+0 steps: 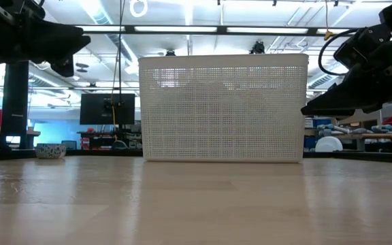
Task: Sort clothes
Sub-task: Return to Home Position
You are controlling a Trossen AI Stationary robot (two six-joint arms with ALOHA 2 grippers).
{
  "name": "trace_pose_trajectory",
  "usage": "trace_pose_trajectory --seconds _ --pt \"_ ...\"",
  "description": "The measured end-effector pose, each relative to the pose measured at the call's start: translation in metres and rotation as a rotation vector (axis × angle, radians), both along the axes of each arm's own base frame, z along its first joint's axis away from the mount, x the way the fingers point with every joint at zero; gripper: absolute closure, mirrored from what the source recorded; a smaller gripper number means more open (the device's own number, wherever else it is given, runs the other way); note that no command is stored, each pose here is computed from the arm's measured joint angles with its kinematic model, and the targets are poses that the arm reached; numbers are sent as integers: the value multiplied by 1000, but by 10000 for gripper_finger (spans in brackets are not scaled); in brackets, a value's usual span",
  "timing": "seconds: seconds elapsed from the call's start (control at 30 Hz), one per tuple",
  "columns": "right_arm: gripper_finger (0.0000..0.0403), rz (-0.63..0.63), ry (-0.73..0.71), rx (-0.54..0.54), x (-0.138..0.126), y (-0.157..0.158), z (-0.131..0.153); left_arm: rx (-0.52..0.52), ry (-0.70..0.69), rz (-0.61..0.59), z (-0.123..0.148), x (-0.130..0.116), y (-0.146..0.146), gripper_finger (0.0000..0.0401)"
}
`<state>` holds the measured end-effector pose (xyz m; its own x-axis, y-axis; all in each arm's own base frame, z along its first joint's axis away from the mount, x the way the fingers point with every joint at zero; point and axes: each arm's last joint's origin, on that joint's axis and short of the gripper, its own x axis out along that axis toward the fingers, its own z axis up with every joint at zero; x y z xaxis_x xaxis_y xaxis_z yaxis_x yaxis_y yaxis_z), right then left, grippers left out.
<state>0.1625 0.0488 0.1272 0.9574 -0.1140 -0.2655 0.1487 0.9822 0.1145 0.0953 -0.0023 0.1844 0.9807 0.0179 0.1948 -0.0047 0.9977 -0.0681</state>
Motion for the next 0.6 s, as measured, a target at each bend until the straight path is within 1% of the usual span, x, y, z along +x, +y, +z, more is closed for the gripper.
trace_pose_trajectory --seconds 0.2,0.3,0.5,0.6 --pt "250 0 6 -2 0 0 -1 1 12 0 -1 0 0 284" --pt "250 -1 6 -2 0 0 -1 18 15 3 -1 0 0 284" --pt "250 -1 11 -2 0 0 -1 31 94 4 -9 1 0 284" --pt "250 -1 10 -1 0 0 -1 32 110 4 -11 1 0 284"
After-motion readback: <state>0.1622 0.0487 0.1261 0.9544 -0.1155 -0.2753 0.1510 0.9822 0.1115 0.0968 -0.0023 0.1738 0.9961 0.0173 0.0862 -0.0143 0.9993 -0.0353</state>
